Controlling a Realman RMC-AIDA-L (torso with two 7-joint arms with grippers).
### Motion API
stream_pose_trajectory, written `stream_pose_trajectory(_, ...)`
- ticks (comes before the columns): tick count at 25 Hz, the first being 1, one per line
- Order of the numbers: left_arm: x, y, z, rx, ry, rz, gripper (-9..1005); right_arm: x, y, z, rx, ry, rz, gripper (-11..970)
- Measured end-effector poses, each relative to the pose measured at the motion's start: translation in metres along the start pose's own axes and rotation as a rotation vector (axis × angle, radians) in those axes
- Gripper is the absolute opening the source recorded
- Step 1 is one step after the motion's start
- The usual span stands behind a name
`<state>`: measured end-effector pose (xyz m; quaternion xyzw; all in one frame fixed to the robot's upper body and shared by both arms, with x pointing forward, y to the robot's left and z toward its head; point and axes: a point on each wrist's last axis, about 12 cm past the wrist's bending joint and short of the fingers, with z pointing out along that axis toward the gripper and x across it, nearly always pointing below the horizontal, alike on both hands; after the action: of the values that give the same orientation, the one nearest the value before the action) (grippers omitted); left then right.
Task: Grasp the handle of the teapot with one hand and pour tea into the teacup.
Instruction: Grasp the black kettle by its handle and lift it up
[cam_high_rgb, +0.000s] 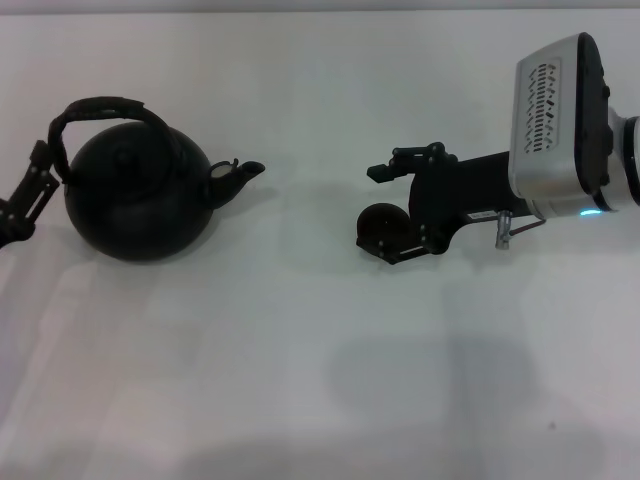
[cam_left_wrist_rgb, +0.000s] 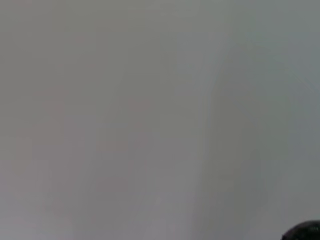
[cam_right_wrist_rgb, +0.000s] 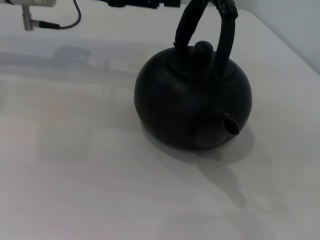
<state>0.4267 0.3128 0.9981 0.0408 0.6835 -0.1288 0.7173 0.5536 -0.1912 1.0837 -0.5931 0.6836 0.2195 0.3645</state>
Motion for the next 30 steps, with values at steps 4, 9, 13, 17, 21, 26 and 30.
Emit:
stream_pose_trajectory(4, 0.003, -0.002, 0.006, 0.022, 0.034, -0.017, 786, -0.001, 0.001, 0.001, -0.003, -0.008, -0.006, 879)
stream_pose_trajectory(9, 0.006, -0.004, 0.012, 0.052, 0.067, -0.021, 776, -0.001, 0.003, 0.002, -0.012, -0.008, -0.014, 879)
stream_pose_trajectory(13, 0.008, -0.006, 0.014, 0.061, 0.087, -0.022, 768, -0.001, 0.003, 0.002, -0.012, -0.008, -0.014, 878)
stream_pose_trajectory(17, 0.008, -0.006, 0.014, 0.052, 0.088, -0.032, 760, 0.000, 0.003, 0.003, -0.011, -0.007, -0.013, 878)
stream_pose_trajectory(21, 0.008, -0.006, 0.015, 0.055, 0.087, -0.040, 752, 0.000, 0.003, 0.003, -0.009, -0.006, -0.011, 878)
stream_pose_trajectory(26, 0.008, -0.006, 0.016, 0.053, 0.088, -0.043, 642, 0.001, 0.005, 0.004, -0.019, -0.003, -0.012, 878)
stream_pose_trajectory(30, 0.008, -0.007, 0.019, 0.058, 0.091, -0.048, 553, -0.002, 0.009, 0.008, -0.038, 0.001, -0.029, 878)
